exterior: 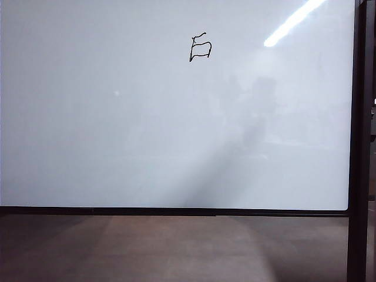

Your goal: Reach to the right to find the marker pen, pick it up, and write the number 6 on the whiteboard.

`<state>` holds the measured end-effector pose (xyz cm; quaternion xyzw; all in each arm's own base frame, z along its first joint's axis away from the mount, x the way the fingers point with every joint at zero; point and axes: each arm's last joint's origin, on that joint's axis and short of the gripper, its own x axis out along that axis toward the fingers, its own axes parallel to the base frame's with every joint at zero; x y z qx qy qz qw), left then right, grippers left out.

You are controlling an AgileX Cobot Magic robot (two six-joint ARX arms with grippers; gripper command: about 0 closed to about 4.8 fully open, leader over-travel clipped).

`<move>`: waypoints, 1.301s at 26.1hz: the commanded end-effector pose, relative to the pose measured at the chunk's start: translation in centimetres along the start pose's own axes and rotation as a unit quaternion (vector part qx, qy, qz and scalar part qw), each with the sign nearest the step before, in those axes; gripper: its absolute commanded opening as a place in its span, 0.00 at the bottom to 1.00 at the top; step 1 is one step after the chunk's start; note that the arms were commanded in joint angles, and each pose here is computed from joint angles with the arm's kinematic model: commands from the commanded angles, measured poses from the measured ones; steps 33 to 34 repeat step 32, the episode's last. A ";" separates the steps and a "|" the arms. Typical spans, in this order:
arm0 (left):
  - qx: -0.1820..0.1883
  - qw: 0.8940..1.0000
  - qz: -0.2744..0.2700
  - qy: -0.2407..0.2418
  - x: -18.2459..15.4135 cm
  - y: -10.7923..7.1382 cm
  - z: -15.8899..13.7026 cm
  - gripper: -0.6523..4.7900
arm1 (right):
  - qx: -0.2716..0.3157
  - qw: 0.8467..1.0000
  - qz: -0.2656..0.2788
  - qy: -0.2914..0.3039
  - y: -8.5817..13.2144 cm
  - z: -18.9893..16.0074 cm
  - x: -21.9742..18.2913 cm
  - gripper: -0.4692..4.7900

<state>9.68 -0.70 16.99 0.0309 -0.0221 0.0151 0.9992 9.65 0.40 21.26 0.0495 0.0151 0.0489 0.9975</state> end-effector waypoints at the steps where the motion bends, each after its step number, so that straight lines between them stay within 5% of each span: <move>1: 0.002 1.000 0.001 -0.002 0.0 0.0 0.1 0.12 | 0.000 1.000 -0.005 -0.023 -0.2 -1.6 -0.4 0.19; 7: 0.002 1.000 0.000 -0.002 0.0 0.0 0.1 0.12 | 0.001 0.998 -0.027 -0.060 -0.6 -3.9 0.2 0.19; 34: 0.002 1.000 -0.001 0.000 0.0 0.0 0.0 0.12 | 0.001 0.998 -0.031 -0.045 -0.8 -4.2 0.2 0.19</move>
